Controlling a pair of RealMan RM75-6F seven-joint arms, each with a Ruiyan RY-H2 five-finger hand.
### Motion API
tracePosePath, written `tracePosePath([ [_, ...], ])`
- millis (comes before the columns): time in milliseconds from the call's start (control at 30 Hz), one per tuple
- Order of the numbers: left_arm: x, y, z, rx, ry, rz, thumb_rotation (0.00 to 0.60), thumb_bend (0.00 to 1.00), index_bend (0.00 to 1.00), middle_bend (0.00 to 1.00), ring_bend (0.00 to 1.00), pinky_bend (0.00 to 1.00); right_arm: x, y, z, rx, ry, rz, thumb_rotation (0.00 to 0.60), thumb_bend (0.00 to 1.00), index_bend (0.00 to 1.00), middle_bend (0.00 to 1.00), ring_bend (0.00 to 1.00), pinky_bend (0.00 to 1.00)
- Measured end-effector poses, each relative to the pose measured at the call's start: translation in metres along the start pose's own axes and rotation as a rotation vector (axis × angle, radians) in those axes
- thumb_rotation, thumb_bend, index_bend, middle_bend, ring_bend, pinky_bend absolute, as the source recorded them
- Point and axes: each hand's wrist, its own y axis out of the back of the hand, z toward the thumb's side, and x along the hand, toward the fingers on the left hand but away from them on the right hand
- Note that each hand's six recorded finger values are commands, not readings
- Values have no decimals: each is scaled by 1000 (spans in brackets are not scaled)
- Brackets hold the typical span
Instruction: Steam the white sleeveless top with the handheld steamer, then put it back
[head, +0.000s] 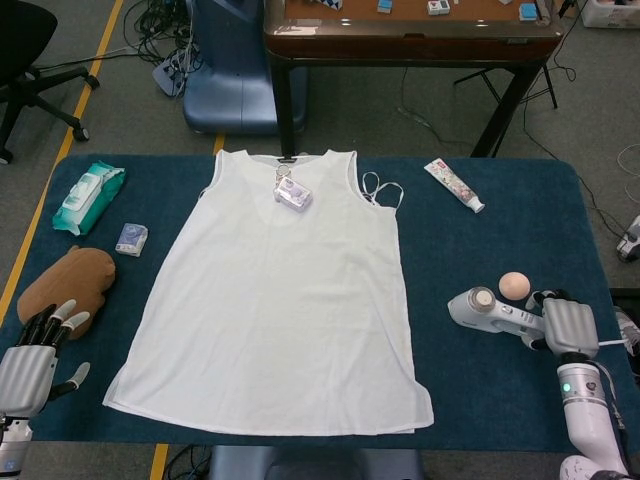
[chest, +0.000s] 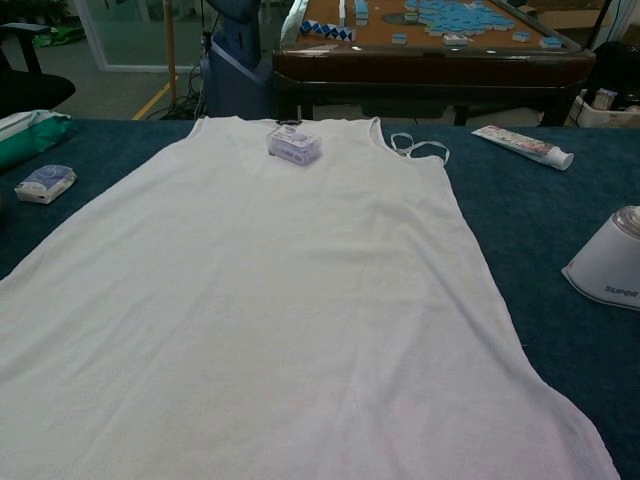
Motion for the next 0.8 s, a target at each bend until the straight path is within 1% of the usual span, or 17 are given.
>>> tracePosePath([
  [233,0,-2,-1,-2,2,-4,600,238,191,96,46,78,-9,-5,7,20,2,12,600,107,423,359,219,364],
  [467,-2,-1,-3,-2,9,-2,600,237,204,96,46,78,-13,-10,19,34,23,28,600,250,461,396,260,389],
  [800,-2,-5,-5,-10,12,-11,600,238,209,97,46,78,-8,-21,16,34,9,49,600,282,471,411,287,413],
])
